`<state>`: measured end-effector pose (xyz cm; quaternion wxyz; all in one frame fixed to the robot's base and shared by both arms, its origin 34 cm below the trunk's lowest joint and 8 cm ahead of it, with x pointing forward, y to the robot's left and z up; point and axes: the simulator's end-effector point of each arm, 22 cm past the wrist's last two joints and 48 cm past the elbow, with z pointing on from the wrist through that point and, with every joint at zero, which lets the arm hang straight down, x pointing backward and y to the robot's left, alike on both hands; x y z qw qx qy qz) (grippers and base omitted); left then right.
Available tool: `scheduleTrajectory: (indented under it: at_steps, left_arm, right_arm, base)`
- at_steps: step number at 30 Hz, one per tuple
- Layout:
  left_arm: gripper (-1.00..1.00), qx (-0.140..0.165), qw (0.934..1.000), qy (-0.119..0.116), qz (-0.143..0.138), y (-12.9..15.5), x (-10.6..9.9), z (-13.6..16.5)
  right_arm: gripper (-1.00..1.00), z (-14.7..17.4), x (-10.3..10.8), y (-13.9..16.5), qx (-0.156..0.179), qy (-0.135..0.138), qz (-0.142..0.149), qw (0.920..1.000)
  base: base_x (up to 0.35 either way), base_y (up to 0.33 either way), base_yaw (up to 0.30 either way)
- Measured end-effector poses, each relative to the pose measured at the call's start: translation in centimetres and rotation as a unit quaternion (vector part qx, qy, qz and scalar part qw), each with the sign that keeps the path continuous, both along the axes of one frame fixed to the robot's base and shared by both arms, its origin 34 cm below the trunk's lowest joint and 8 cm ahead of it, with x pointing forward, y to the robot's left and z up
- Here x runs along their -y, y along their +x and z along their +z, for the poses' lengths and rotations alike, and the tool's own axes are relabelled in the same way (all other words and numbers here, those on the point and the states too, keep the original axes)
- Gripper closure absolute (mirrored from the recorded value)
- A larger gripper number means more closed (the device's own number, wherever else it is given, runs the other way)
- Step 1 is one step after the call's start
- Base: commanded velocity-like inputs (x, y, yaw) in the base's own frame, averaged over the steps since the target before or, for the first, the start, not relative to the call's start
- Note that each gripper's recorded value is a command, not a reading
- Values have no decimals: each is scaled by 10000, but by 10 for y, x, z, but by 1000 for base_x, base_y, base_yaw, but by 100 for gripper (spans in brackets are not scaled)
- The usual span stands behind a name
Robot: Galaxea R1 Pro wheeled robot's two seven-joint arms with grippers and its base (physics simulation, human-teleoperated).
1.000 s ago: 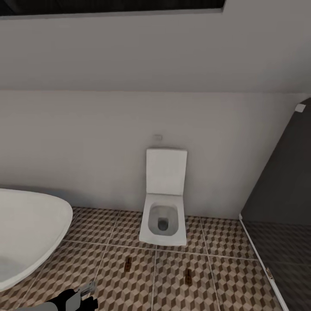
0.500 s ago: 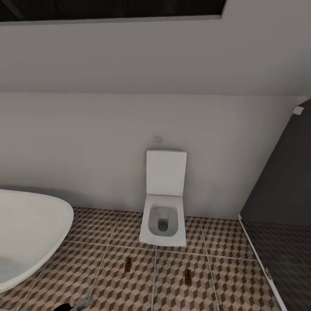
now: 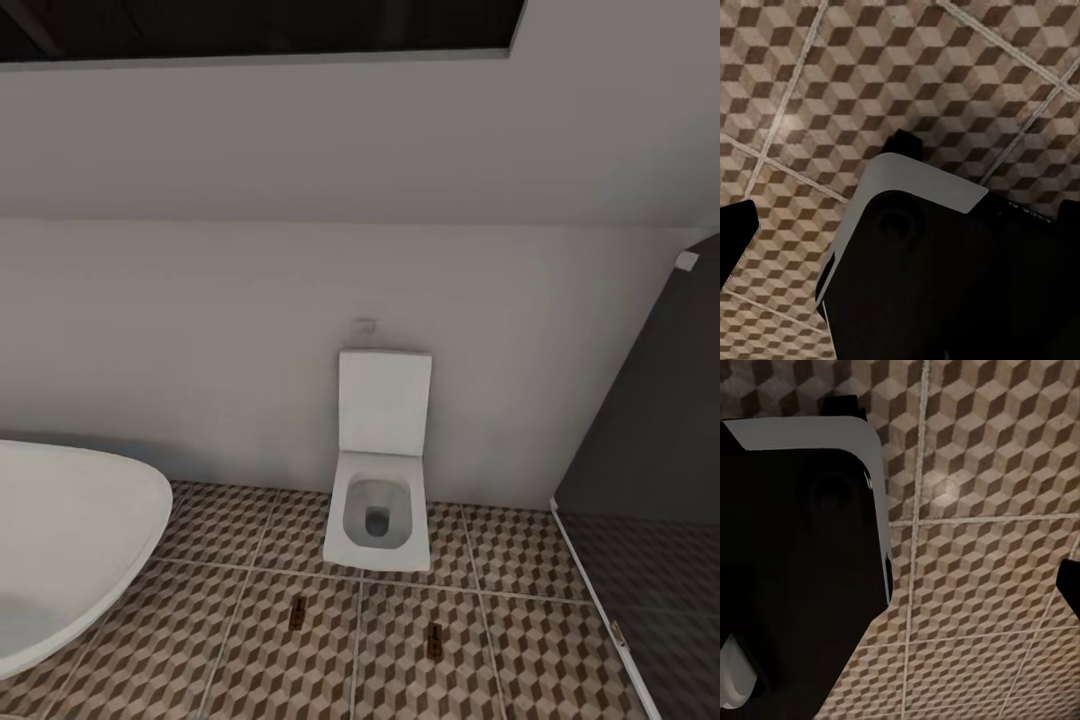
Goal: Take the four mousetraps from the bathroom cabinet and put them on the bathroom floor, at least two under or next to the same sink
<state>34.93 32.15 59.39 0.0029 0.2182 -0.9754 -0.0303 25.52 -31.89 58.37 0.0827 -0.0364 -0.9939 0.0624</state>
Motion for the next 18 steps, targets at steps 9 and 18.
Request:
scheduleTrajectory:
  at_steps: [9,18]
  left_arm:
    - [-100,54,9999,89,7,-12,-5,6]
    - [-100,-20,9999,102,6,-27,-6,12]
  right_arm:
    - [-100,9,0,-3,-1,0,0,10000]
    - [-100,17,0,-6,-3,0,0,10000]
  base:
    - [0,0,0]
    - [0,0,0]
